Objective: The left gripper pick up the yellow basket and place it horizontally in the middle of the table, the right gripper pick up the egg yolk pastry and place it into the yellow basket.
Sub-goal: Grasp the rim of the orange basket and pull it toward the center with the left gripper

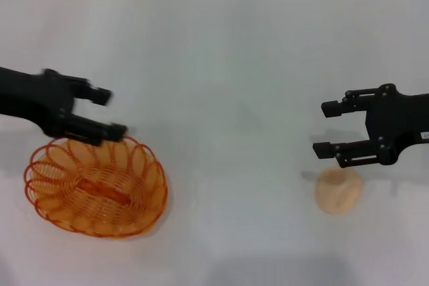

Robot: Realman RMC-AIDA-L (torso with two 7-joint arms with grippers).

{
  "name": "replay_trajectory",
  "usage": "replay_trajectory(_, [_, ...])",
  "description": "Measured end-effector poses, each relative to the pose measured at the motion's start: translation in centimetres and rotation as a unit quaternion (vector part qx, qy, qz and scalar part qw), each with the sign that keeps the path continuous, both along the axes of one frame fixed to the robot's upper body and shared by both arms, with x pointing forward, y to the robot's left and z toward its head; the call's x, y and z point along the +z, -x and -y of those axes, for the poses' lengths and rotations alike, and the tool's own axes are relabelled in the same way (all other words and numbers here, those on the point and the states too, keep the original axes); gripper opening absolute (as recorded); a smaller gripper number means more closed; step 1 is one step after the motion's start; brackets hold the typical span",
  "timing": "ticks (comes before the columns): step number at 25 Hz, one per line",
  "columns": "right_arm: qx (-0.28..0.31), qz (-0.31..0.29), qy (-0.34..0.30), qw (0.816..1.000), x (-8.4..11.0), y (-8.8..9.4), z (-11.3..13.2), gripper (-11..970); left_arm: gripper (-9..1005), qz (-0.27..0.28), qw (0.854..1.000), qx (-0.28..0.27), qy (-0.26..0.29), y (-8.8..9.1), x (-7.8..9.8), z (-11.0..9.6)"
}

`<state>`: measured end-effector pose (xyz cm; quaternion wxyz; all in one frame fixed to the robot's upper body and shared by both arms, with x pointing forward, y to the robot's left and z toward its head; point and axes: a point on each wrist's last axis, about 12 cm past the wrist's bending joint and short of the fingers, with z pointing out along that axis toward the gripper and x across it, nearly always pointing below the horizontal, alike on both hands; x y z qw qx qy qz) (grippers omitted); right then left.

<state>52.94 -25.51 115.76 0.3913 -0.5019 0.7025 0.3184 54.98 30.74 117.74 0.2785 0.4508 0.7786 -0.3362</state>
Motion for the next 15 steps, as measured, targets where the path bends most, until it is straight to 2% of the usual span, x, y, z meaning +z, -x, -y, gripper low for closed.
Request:
replay_trajectory(3, [0.0, 0.001, 0.0, 1.0, 0.0, 0.0, 0.0, 724, 874, -0.023, 0.997, 0.068, -0.023, -0.2, 0.5, -1.7])
replay_trajectory(7, [0.0, 0.002, -0.006, 1.0, 0.1, -0.1, -0.1, 724, 874, -0.058, 0.989, 0.124, -0.049, -0.3, 1.2, -2.8])
replay_trajectory(9, [-0.001, 0.002, -0.007, 1.0, 0.2, -0.1, -0.1, 724, 874, -0.067, 0.987, 0.136, -0.055, -0.3, 1.3, -2.9])
replay_trajectory(12, [-0.003, 0.002, -0.01, 1.0, 0.2, -0.1, -0.1, 724, 874, -0.105, 0.973, 0.183, -0.089, -0.5, 1.6, -3.4])
replay_trajectory(15, [-0.004, 0.003, -0.012, 1.0, 0.2, -0.2, -0.2, 724, 874, -0.121, 0.967, 0.198, -0.107, -0.6, 1.5, -3.6])
